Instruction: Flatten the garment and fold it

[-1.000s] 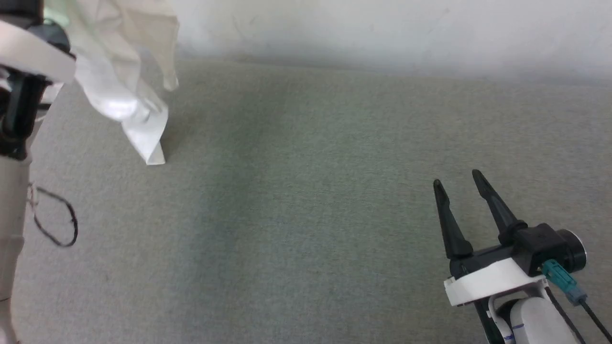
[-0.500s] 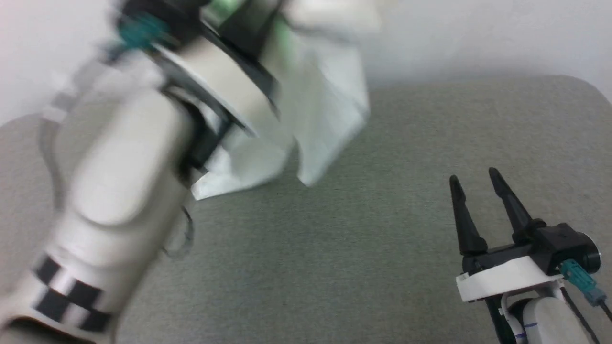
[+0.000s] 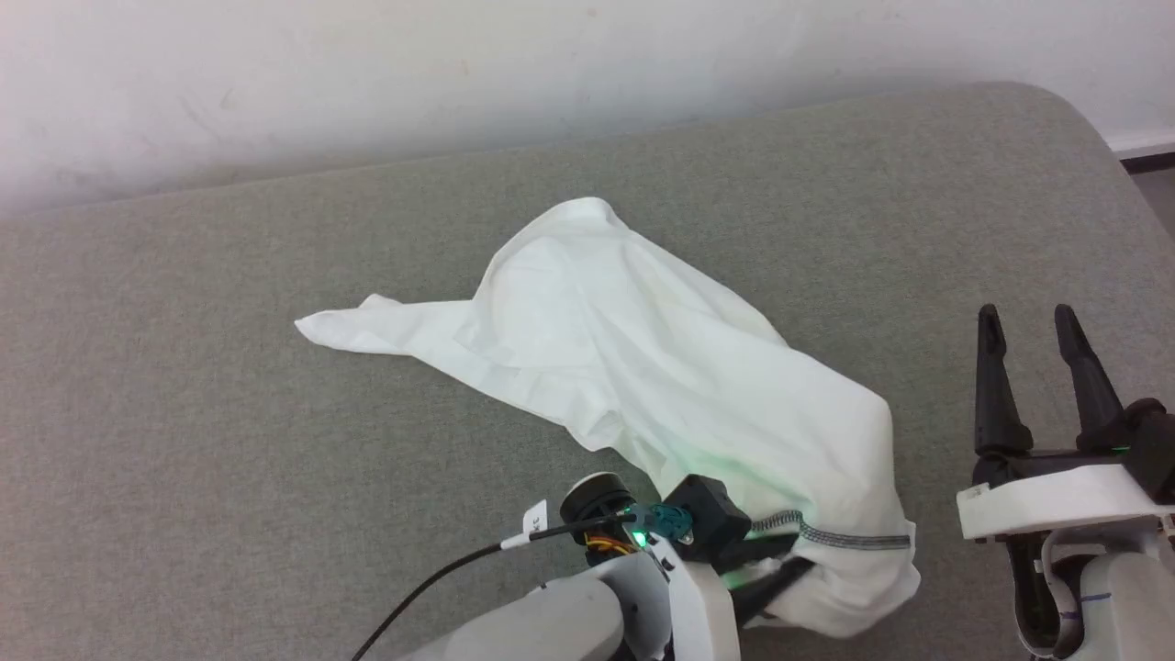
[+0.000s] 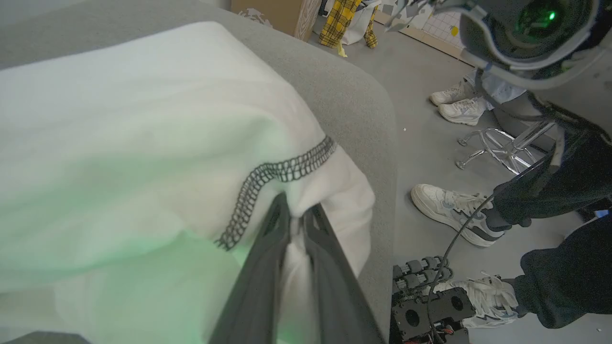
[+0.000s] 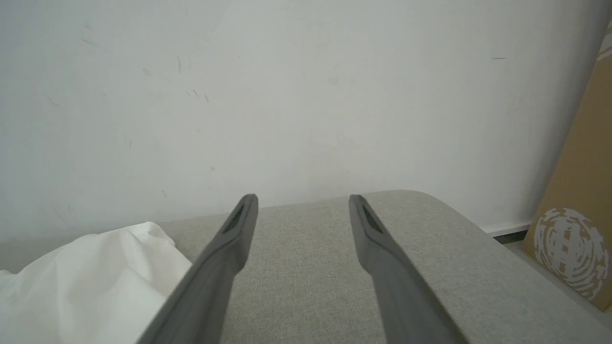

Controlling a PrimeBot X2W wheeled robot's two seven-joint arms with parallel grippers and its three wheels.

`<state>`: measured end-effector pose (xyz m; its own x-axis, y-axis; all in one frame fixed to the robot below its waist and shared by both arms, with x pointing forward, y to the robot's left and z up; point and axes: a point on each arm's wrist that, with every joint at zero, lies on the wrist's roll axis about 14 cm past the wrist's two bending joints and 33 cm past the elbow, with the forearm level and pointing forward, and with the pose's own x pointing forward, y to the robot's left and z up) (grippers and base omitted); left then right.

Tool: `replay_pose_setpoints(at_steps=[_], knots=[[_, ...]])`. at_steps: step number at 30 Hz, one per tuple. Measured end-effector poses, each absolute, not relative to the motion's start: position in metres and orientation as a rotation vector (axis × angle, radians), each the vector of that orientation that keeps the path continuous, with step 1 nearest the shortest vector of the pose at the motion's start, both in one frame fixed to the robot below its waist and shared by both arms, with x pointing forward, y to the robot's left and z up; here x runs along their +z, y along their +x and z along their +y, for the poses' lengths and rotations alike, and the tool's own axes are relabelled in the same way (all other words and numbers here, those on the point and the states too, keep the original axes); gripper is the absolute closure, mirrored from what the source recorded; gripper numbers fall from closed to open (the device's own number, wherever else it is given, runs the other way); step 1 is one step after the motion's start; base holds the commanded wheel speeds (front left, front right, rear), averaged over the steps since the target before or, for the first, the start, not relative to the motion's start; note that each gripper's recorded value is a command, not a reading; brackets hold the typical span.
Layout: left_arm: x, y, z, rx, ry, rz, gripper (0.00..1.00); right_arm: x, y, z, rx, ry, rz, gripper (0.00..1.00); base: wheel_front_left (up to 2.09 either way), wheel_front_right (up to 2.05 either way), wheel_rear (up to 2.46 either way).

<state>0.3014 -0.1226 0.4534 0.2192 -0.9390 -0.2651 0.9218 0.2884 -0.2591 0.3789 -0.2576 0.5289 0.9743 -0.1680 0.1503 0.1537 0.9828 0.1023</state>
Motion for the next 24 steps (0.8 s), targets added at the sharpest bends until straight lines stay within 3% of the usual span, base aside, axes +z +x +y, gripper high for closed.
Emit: replay_pose_setpoints(at_steps=[1,7,12,19,24], knots=[[0.451,0.301,-0.124,-1.283,-0.057,0.405,0.00,0.526,0.379,-0.257,-0.162,0.088,-0.151,0.00,0.00,0.00,0.00],[0.460,0.319,-0.118,-1.201,-0.115,0.330,0.00,0.521,0.384,-0.245,-0.123,0.079,-0.132,0.00,0.00,0.00,0.00],[0.503,0.365,-0.085,-1.037,-0.159,0.172,0.00,0.528,0.383,-0.224,-0.063,0.078,-0.150,0.00,0.00,0.00,0.00],[0.572,0.430,0.037,-0.628,-0.102,-0.072,0.00,0.537,0.380,-0.188,0.044,0.075,-0.172,0.00,0.00,0.00,0.00],[0.601,0.419,0.126,-0.316,-0.094,-0.202,0.00,0.538,0.375,-0.165,0.114,0.076,-0.173,0.00,0.00,0.00,0.00]])
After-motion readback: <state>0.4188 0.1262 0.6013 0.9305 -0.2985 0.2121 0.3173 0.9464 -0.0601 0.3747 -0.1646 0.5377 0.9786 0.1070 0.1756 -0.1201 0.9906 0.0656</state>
